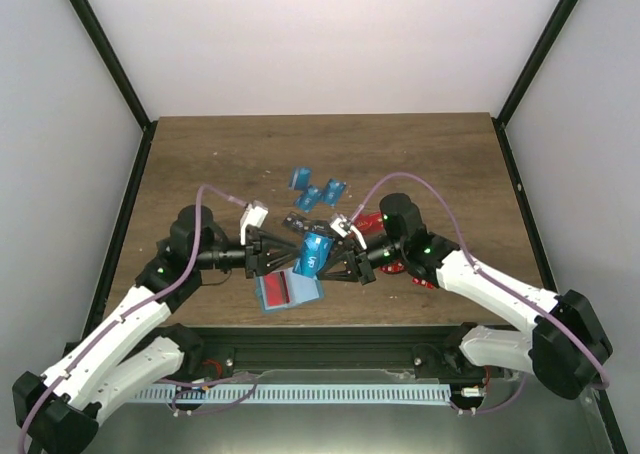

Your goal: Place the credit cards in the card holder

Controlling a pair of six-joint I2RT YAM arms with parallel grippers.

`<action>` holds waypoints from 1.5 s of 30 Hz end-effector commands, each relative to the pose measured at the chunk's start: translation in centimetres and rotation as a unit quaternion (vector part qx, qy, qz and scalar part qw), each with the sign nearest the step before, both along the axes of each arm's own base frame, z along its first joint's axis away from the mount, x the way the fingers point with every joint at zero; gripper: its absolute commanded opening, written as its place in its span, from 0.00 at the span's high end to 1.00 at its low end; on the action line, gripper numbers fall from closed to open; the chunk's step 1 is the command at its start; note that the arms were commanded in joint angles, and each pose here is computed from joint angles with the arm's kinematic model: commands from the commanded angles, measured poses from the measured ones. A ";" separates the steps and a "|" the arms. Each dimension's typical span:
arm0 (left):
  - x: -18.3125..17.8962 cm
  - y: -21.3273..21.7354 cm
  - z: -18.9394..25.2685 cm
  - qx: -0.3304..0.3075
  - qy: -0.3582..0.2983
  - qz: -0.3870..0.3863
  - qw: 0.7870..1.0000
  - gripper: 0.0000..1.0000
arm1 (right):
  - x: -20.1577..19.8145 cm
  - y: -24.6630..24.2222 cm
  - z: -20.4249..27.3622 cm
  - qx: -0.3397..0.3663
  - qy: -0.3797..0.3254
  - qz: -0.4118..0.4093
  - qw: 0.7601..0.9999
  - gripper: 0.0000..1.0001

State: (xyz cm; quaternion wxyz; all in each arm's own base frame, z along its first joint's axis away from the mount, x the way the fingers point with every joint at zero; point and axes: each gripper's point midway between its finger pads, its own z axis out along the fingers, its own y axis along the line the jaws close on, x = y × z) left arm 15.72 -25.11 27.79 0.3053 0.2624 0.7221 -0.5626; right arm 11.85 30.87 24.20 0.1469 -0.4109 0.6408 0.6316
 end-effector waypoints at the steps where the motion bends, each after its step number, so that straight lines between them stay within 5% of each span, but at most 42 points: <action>1: -1.6 -0.3 -0.2 -0.008 0.014 -0.044 0.999 0.68 | -1.1 -0.2 1.2 0.025 -0.019 0.023 0.999 0.99; 20: -1.1 -1.7 0.2 -0.012 0.022 -0.045 0.999 0.96 | -1.1 0.1 1.1 0.015 -0.015 0.023 1.000 0.99; 21: -0.8 -1.6 0.0 -0.005 0.026 -0.034 0.999 0.96 | -0.7 0.2 0.9 0.008 -0.015 0.013 1.000 0.97; 25: 1.6 0.0 -2.6 0.053 0.060 0.071 0.994 0.96 | 2.0 0.6 -1.0 -0.047 -0.020 -0.068 0.996 0.52; 28: 2.0 2.2 -6.3 0.119 0.111 0.137 0.977 0.96 | 4.4 0.7 -3.0 -0.092 -0.007 -0.132 0.987 0.45; 35: -0.5 5.5 -14.1 0.195 0.216 0.185 0.939 0.96 | 7.6 1.2 -7.7 -0.154 0.045 -0.204 0.966 0.46; 45: -1.2 6.2 -18.9 0.180 0.288 0.224 0.913 0.96 | 9.3 2.0 -14.0 -0.214 0.134 -0.237 0.938 0.53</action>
